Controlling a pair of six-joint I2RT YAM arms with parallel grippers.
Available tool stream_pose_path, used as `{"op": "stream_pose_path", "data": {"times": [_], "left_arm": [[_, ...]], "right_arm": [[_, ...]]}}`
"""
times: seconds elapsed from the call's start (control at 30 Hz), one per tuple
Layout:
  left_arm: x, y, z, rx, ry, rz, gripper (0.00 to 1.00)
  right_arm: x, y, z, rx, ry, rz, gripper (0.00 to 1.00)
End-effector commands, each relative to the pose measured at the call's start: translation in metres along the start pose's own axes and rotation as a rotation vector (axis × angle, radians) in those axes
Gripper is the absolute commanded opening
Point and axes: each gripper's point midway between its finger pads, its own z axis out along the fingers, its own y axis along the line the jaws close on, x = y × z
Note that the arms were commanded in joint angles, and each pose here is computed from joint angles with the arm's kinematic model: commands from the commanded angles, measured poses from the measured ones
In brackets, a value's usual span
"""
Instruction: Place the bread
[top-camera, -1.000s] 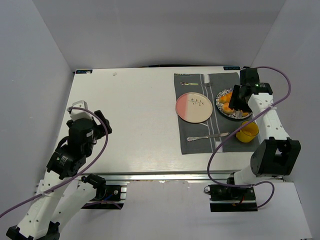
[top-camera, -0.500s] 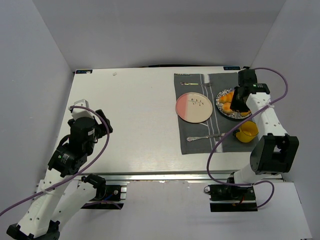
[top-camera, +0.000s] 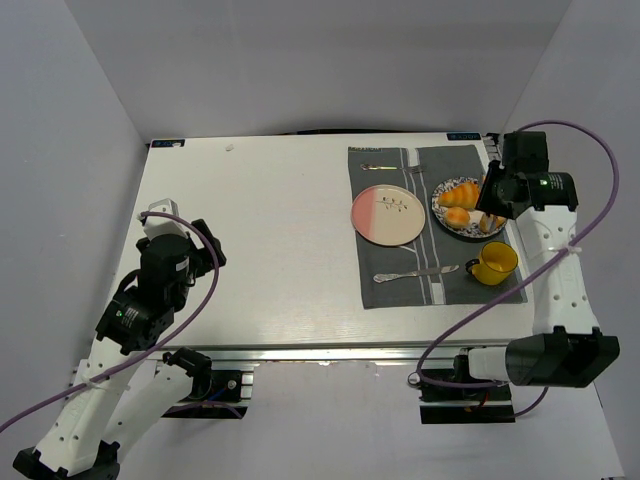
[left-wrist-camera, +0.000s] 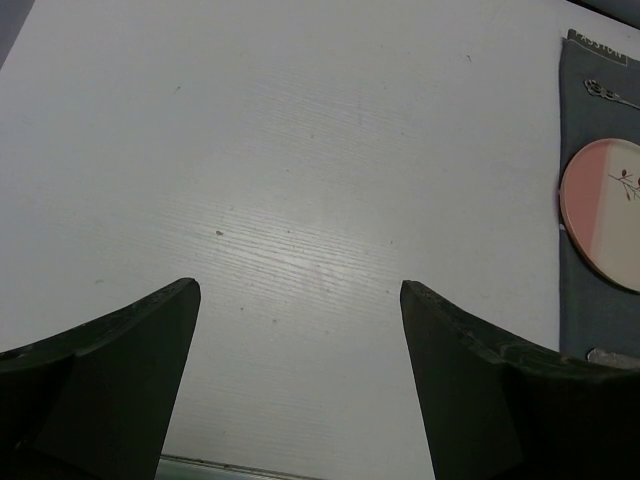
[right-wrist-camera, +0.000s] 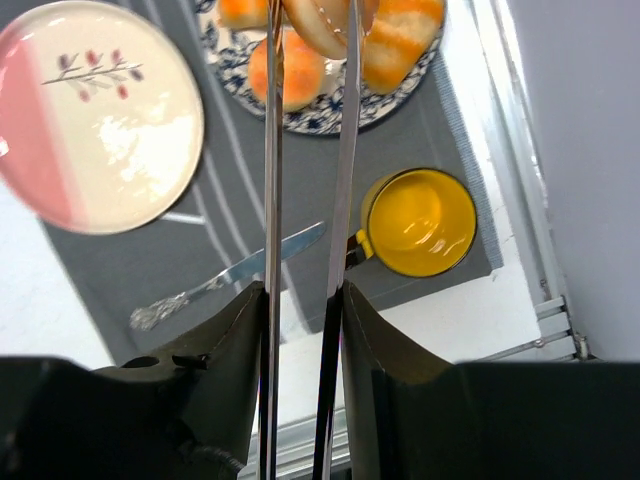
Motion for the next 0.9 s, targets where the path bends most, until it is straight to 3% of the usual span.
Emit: {"op": "stream_pose_path", "data": {"times": [0.0, 0.07, 0.17, 0.47, 0.87], "left_arm": [[-0.009, -0.005, -0.005, 0.028, -0.026, -0.015, 0.92], [-0.008, -0.005, -0.004, 0.030, -0.026, -0.018, 0.92], [-0.007, -0.008, -0.003, 0.043, -0.024, -0.031, 0.92], [-0.005, -0.011, -0.004, 0.059, -0.021, -0.049, 0.92], [-0.005, -0.009, -0.005, 0.055, -0.019, -0.049, 0.89]], "right_arm": [[0.001, 0.015, -0.025, -0.107, -0.023, -0.022, 0.31], [0.014, 0.041, -0.025, -0.173, -0.012, -0.062, 0.30], [0.035, 0.082, -0.024, -0.229, -0.002, -0.112, 0.22], [0.069, 0.170, -0.003, -0.312, 0.044, -0.179, 0.24], [0.069, 0.190, 0.039, -0.148, -0.002, -0.209, 0.24]]}}
